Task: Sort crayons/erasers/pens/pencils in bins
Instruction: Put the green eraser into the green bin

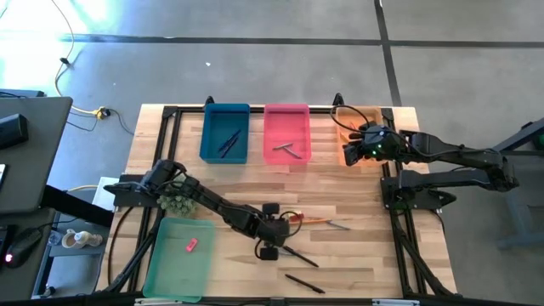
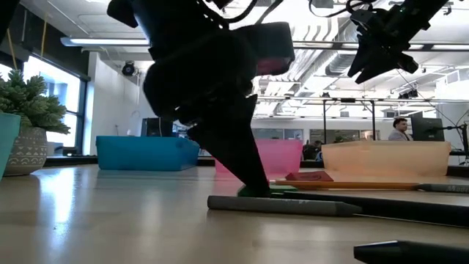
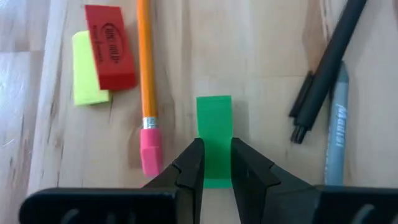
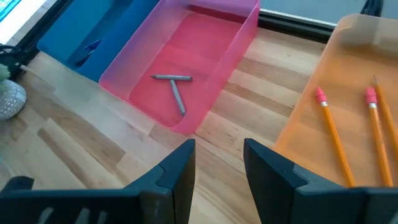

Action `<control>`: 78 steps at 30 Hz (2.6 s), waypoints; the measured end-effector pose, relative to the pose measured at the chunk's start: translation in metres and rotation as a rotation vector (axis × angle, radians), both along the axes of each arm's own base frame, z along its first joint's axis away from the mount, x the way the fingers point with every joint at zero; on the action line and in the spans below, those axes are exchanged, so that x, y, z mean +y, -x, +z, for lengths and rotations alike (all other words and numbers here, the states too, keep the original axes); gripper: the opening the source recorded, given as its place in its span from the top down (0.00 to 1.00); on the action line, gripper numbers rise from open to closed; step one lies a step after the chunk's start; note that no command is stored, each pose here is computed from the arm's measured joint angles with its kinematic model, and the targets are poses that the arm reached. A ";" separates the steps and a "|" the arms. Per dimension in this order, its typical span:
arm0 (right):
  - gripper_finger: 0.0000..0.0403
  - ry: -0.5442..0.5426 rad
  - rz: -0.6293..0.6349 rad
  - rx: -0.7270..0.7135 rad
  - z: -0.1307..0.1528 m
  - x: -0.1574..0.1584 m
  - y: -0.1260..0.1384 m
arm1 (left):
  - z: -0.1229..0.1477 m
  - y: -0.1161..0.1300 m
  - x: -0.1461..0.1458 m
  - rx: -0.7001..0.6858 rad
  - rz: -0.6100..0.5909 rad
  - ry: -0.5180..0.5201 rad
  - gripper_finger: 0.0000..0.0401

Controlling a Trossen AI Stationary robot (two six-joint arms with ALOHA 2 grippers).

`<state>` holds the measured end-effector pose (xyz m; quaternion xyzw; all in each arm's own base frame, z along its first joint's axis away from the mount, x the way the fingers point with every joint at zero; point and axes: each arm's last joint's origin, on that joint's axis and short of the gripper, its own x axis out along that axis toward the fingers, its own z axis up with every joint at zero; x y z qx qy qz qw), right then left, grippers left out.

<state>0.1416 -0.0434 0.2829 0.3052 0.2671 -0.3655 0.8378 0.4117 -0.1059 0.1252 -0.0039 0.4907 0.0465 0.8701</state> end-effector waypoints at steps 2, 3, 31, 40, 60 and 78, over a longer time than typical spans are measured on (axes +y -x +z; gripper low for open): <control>0.68 -0.006 0.017 -0.005 0.000 0.000 -0.001 | 0.006 0.003 0.001 0.010 0.004 -0.015 0.87; 0.68 -0.009 0.023 -0.014 0.001 0.000 -0.001 | 0.010 0.006 0.002 0.019 0.009 -0.028 0.87; 0.68 0.035 0.238 -0.124 0.007 0.030 -0.026 | 0.120 0.129 -0.047 0.074 0.332 -0.231 0.87; 0.68 0.064 0.265 -0.134 0.007 0.030 -0.033 | 0.125 0.187 -0.082 0.079 0.534 -0.224 0.87; 0.68 0.186 0.488 -0.214 0.017 0.051 -0.043 | 0.060 0.262 -0.127 0.110 0.863 0.107 0.87; 0.68 0.229 0.787 0.199 0.005 0.100 -0.085 | 0.027 0.267 -0.127 0.224 0.888 0.251 0.87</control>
